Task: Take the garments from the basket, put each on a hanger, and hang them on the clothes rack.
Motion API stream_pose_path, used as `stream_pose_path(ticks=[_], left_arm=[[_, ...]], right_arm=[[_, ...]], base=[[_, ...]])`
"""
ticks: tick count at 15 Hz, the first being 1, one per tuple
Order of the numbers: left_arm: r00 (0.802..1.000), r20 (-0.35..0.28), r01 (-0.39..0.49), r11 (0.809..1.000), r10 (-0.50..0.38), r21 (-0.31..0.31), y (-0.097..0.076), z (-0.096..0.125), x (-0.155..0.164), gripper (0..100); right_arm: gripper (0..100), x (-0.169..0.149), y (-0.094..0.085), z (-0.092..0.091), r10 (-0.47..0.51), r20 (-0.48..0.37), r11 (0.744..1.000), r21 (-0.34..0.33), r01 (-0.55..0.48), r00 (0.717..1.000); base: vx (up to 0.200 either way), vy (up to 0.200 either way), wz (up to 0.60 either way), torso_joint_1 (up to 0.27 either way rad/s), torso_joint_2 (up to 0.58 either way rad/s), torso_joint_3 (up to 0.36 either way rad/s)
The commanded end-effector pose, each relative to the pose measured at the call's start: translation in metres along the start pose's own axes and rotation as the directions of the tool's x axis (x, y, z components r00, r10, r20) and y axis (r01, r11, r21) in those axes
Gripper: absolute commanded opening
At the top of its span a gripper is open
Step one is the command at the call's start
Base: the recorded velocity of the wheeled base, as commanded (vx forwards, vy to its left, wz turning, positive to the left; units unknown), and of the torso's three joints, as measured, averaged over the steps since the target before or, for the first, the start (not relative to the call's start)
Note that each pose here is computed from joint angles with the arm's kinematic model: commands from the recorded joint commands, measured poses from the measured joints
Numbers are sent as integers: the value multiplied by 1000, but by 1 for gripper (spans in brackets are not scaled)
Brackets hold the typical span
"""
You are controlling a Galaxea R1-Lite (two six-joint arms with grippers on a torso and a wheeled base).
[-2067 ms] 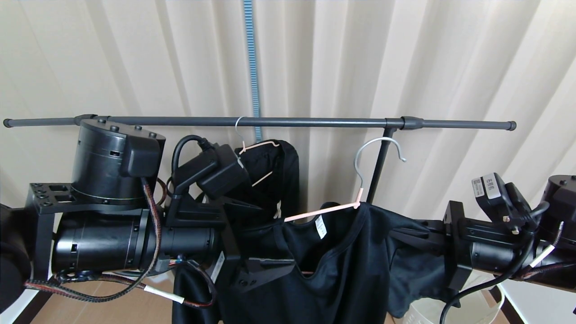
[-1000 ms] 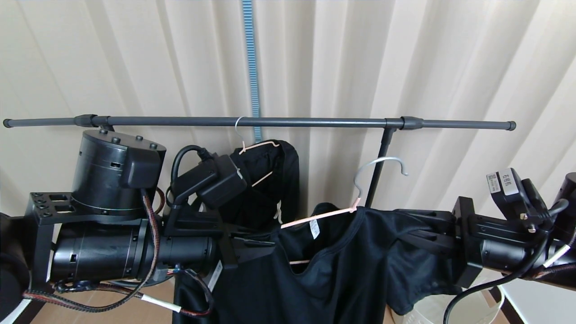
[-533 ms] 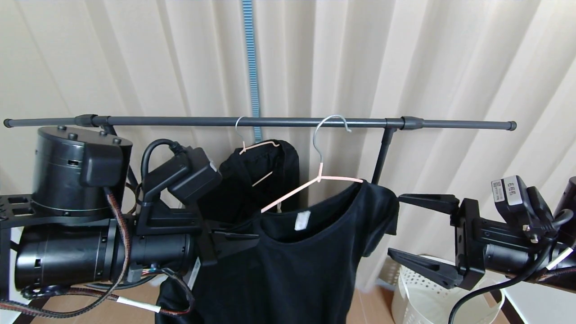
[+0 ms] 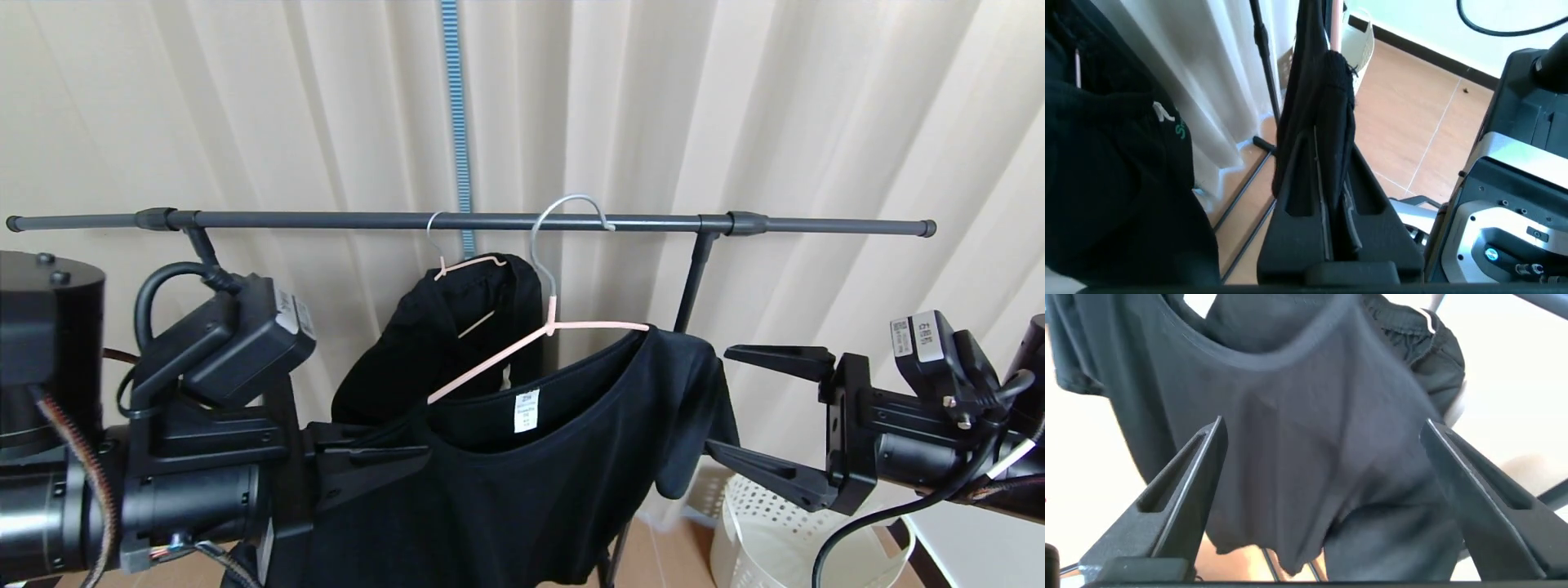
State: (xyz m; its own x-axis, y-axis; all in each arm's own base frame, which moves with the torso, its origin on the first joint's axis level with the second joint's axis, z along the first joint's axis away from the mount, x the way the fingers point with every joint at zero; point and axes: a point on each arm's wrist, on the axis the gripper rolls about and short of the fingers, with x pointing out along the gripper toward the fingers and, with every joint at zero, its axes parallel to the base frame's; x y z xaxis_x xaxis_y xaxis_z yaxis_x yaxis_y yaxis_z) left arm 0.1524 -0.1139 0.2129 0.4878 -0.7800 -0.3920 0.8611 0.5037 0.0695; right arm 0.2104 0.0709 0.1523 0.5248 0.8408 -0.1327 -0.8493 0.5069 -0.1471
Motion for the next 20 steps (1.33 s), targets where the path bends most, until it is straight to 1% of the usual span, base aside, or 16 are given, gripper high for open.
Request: stream_pose_path(ticks=[1,3,4,6,7,9,16,17,20], left_arm=[[999,44,-11,1000,11,19,-8,-1,-19,0],[997,69,-18,999,16,27,-13,-3,-29,0],[997,79,-19,999,17,31,-15,-5,-34,0],[996,85,-21,999,18,32,-18,-9,-39,0],[996,85,-21,999,18,32,-18,-9,-39,0],[995,95,-24,999,20,35,-21,-10,-44,0],[995,97,-24,999,21,35,-21,-10,-44,0],[995,97,-23,999,19,36,-21,-10,-44,0],[995,93,-23,999,20,33,-21,-12,-44,0]], right_arm=[[100,2,-4,-5,-6,-16,1000,14,6,1000],[100,5,-10,-9,-15,-27,1000,27,16,1000],[100,6,-15,-14,-28,-42,999,39,29,999],[100,8,-25,-20,-51,-58,997,56,54,997],[100,8,-25,-20,-51,-58,997,56,54,997],[100,10,-34,-29,-64,-82,994,80,71,995],[100,18,-39,-43,-52,-119,991,117,66,991],[0,19,-40,-44,-53,-121,991,116,67,991],[0,19,-42,-42,-60,-113,991,110,72,992]], base=[[0,0,0,0,0,0],[0,0,0,0,0,0],[0,0,0,0,0,0],[0,0,0,0,0,0],[0,0,0,0,0,0],[0,0,0,0,0,0],[0,0,0,0,0,0],[0,0,0,0,0,0],[0,0,0,0,0,0]])
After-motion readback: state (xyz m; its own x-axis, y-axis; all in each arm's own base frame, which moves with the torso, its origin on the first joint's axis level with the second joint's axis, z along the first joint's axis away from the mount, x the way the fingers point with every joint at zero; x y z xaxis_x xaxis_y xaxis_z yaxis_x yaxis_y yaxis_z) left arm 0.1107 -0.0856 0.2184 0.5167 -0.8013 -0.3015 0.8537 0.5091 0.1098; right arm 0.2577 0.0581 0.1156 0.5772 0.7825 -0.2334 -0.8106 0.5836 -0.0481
